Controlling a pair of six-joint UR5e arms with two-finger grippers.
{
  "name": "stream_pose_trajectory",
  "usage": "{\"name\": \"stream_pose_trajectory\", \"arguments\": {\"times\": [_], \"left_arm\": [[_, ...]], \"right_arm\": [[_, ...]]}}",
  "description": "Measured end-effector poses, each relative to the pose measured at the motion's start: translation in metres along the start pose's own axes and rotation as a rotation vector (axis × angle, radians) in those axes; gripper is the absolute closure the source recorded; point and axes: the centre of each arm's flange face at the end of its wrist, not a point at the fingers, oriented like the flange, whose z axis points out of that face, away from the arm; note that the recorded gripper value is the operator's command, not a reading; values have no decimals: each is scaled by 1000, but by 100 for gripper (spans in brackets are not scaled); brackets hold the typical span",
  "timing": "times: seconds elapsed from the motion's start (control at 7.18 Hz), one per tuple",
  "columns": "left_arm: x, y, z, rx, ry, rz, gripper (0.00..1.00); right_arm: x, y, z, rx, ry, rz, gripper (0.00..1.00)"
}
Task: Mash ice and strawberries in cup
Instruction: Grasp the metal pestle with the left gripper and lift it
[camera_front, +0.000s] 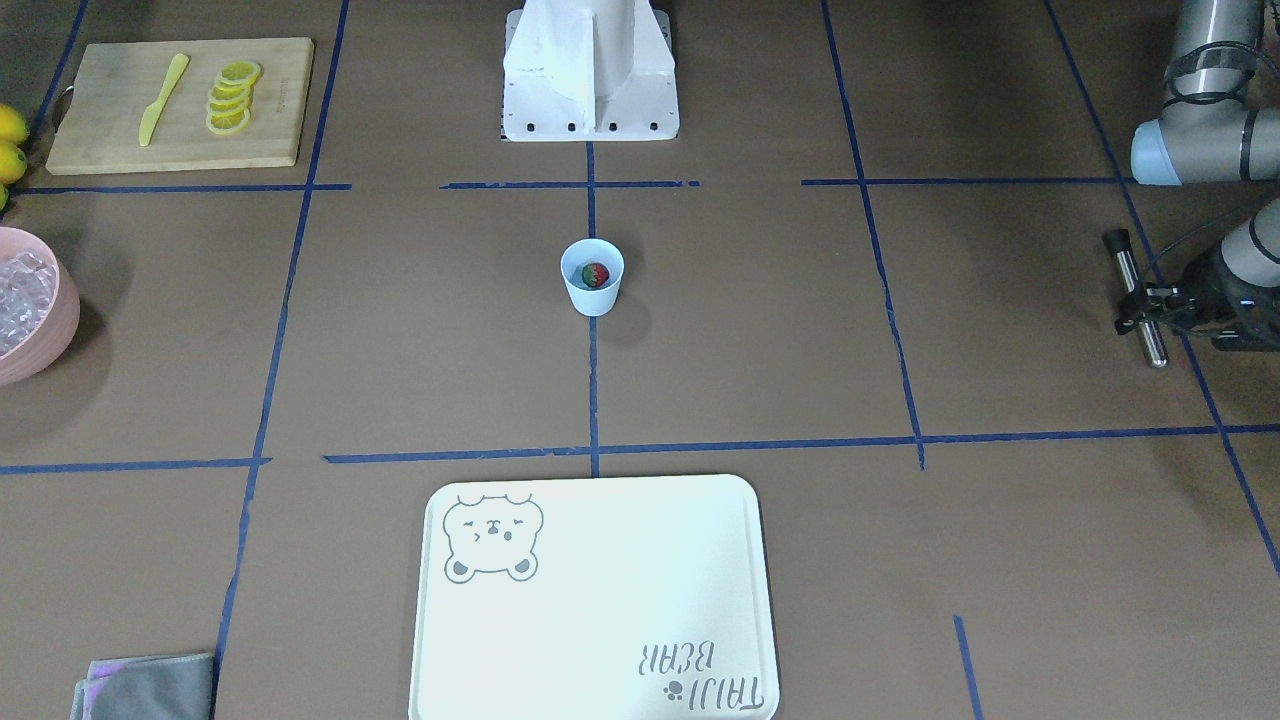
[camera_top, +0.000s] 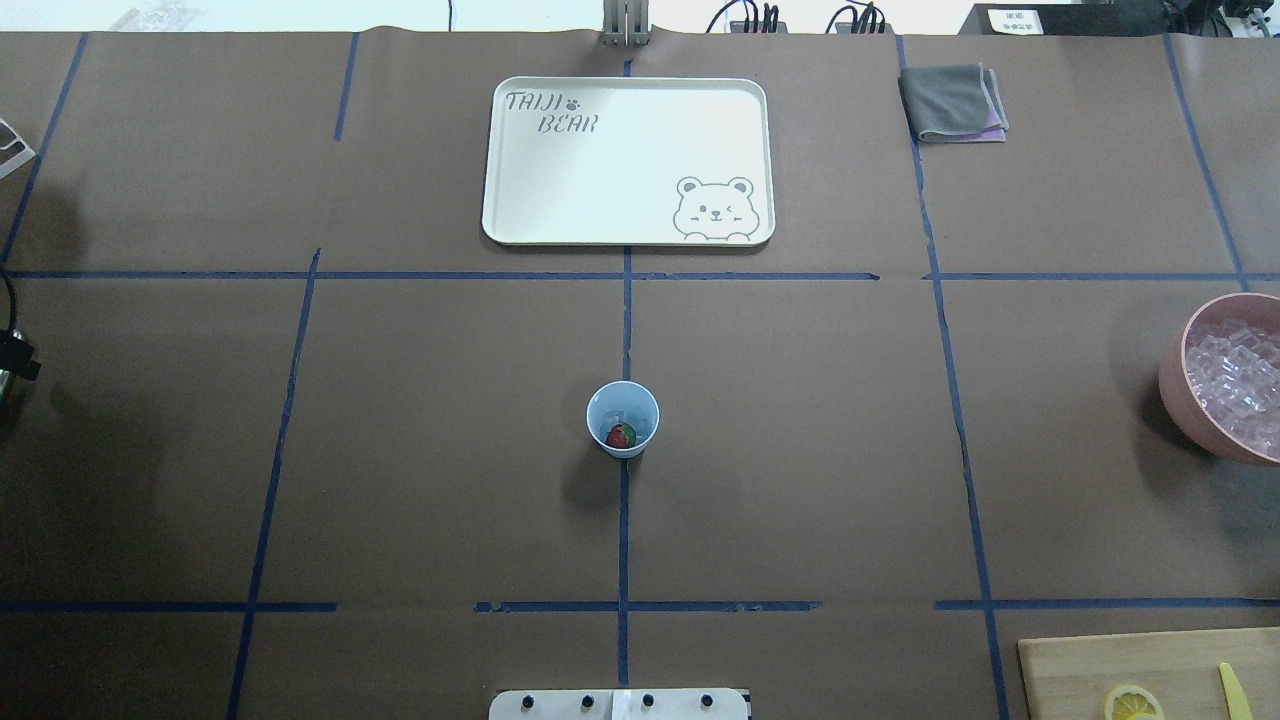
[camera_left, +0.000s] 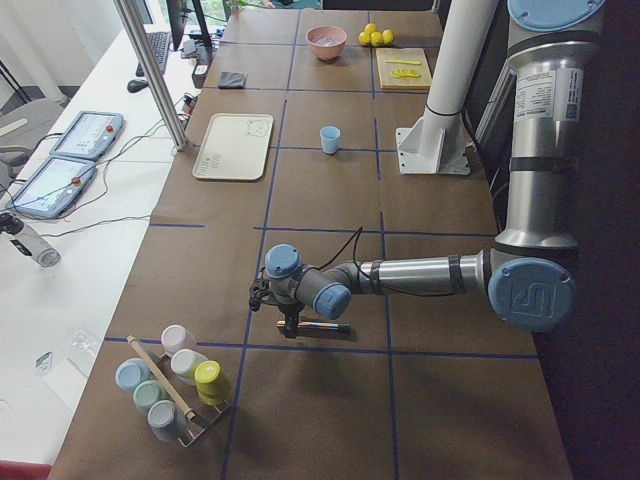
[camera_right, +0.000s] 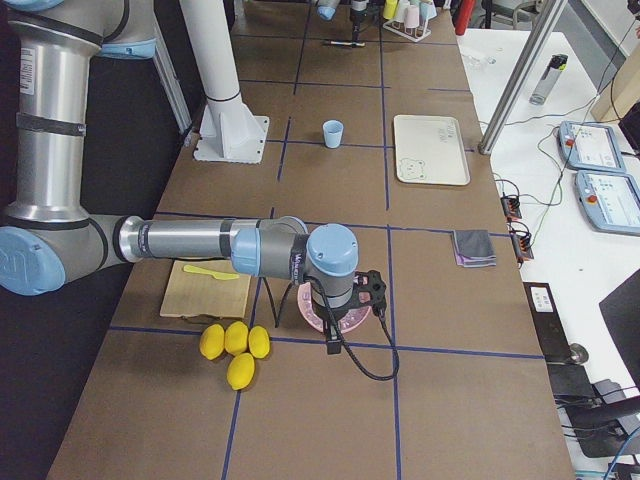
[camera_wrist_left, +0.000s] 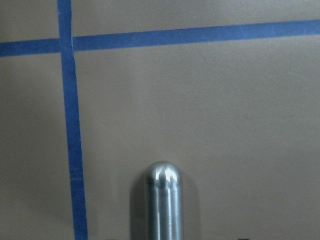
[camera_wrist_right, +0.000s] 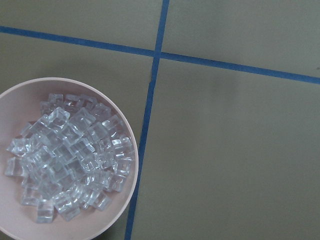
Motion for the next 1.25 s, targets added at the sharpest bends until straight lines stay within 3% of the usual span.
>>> {"name": "stream_pose_trajectory", "arguments": {"times": [0.98,1.25], "left_arm": [[-5,3,5,-10,-4,-7,22],[-6,3,5,-12,-6,-9,68]], "right_arm": [[0,1,0,-1,1,0,1],[0,1,0,-1,0,0,1]]}}
